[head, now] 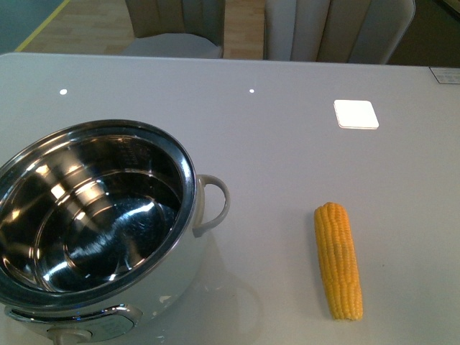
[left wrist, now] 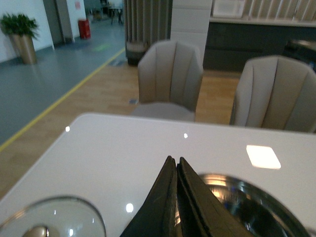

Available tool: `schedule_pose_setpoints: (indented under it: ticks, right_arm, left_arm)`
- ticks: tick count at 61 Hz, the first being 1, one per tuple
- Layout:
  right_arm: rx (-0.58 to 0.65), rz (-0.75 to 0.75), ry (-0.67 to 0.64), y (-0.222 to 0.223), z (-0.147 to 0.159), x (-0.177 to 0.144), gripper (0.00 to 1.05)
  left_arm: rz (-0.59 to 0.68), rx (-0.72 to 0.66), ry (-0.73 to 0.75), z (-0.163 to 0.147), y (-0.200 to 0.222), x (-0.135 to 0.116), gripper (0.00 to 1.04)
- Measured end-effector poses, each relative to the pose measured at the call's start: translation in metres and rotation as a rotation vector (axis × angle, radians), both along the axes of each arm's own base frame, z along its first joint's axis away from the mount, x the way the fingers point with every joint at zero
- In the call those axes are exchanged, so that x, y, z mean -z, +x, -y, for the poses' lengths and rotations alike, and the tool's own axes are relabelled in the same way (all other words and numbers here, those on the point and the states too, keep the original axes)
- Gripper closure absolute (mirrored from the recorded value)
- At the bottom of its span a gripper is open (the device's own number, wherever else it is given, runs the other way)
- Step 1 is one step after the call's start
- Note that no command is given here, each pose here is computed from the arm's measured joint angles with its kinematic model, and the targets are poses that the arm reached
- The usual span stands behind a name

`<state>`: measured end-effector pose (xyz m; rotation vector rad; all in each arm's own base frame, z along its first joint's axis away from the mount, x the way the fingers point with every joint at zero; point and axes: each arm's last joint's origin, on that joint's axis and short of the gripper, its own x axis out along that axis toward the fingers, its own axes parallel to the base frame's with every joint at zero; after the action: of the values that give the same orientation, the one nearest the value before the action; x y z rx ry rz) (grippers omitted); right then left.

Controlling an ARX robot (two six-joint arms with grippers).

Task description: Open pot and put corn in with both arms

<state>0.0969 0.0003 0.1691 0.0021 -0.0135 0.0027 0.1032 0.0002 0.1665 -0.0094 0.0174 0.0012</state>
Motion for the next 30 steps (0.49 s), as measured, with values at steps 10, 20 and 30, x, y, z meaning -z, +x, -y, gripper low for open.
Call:
schedule_pose_setpoints:
  ticks: [10,20,30]
  right_arm:
    - [0.0,0.0,0.0,0.0,0.0,0.0,0.09]
    - [0.0,0.0,0.0,0.0,0.0,0.0,0.09]
    - [0.0,0.0,0.0,0.0,0.0,0.0,0.09]
  left_arm:
    - [0.024,-0.002,0.0,0.0,-0.0057,-0.0008,1.01]
    - [0.025,-0.002,0.0,0.0,-0.0059,-0.0009,1.01]
    - [0.024,-0.002,0.0,0.0,-0.0059,-0.0008,0.9]
